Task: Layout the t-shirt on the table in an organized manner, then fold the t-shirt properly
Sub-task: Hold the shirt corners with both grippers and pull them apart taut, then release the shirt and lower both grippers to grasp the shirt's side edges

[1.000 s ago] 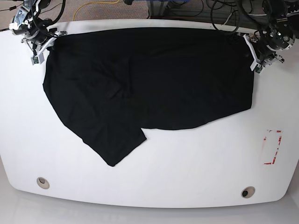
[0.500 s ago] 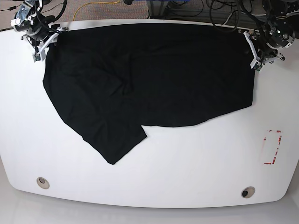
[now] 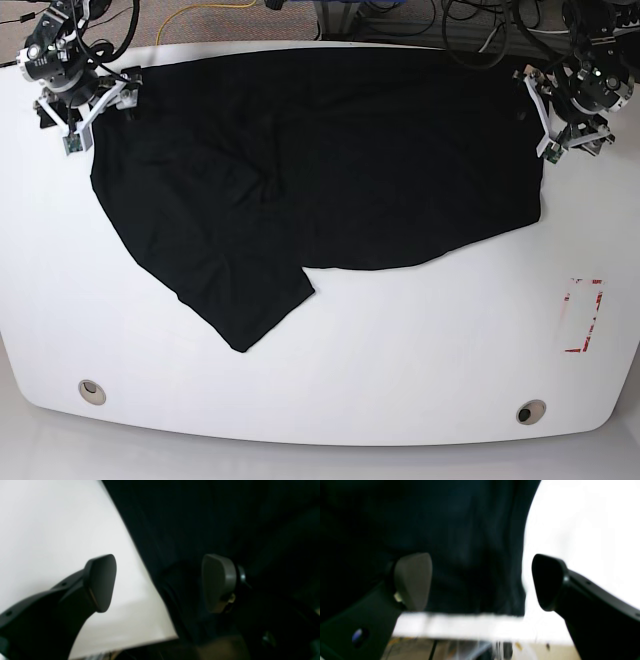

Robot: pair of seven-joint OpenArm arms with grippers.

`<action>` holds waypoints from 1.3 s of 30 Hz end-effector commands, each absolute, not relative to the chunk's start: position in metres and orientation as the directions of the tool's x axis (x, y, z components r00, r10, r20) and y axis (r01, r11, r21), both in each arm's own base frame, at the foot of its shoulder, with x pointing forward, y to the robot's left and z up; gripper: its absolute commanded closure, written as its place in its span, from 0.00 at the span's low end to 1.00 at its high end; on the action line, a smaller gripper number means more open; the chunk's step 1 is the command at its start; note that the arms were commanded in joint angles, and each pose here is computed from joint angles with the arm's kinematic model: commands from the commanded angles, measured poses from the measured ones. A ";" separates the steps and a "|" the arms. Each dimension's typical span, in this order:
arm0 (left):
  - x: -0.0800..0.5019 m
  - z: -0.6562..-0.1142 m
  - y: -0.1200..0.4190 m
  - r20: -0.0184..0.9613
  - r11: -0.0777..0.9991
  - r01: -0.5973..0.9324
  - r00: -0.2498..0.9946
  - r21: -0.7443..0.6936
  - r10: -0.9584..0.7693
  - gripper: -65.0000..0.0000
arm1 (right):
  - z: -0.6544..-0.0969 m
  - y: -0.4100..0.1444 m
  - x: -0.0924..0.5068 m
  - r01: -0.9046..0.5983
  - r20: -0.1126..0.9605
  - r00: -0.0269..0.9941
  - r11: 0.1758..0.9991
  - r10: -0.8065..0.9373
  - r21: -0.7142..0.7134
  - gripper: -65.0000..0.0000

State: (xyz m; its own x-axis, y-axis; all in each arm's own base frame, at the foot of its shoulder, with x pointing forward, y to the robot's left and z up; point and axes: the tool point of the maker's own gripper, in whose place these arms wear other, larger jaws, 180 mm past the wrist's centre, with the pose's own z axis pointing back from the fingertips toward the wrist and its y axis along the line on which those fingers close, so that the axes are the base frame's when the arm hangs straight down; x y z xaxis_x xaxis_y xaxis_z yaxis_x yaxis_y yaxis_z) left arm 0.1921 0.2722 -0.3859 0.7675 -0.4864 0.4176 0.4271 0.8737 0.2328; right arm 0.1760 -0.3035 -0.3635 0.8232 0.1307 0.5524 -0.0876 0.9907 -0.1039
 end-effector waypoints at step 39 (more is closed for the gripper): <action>0.348 -0.289 0.291 0.699 0.908 0.261 0.579 0.328 -0.419 0.22 | -0.378 -0.290 0.414 -0.089 0.727 0.685 0.984 -0.050 0.152 0.07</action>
State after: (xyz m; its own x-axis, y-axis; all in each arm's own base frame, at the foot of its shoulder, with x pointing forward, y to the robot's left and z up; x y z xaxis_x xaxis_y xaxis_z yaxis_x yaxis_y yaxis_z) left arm 0.3397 0.2855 -0.3012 0.6076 -0.4182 0.6752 0.2760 0.9084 0.3142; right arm 0.3986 -0.2822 -0.3950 0.7271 -0.0417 0.6852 -0.0895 0.9839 0.1549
